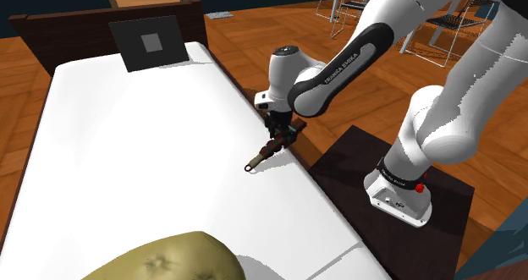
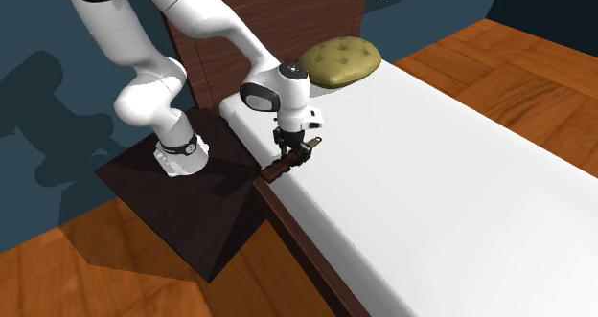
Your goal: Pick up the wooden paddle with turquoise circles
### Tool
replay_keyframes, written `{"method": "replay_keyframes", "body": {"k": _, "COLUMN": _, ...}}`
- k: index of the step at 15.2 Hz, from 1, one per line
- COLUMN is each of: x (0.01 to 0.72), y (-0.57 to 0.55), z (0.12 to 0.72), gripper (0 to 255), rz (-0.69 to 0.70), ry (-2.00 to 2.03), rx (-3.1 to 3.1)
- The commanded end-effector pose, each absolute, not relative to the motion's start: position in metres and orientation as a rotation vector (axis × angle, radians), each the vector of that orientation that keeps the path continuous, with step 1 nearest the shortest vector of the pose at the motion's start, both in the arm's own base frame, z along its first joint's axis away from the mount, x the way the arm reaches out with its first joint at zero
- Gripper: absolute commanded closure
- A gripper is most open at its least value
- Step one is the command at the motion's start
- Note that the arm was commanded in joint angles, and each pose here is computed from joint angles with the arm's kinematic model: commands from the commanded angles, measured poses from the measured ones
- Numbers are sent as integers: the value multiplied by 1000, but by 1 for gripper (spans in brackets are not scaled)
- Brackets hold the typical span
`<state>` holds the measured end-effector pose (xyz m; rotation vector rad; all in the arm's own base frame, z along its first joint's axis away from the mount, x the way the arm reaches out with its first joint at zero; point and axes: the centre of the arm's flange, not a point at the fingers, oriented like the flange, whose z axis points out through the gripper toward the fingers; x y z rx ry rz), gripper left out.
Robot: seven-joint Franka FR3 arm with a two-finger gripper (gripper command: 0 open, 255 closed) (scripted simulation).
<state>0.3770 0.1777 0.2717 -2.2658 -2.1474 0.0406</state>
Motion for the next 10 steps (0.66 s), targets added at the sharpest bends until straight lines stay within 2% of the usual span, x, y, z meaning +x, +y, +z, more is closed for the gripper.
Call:
{"method": "replay_keyframes", "body": {"k": 1, "x": 377, "y": 178, "z": 283, "gripper": 255, "rz": 41, "ry": -2147, "rx": -2266}}
{"method": "replay_keyframes", "body": {"k": 10, "x": 377, "y": 178, "z": 320, "gripper": 255, "rz": 41, "ry": -2147, "rx": -2266}}
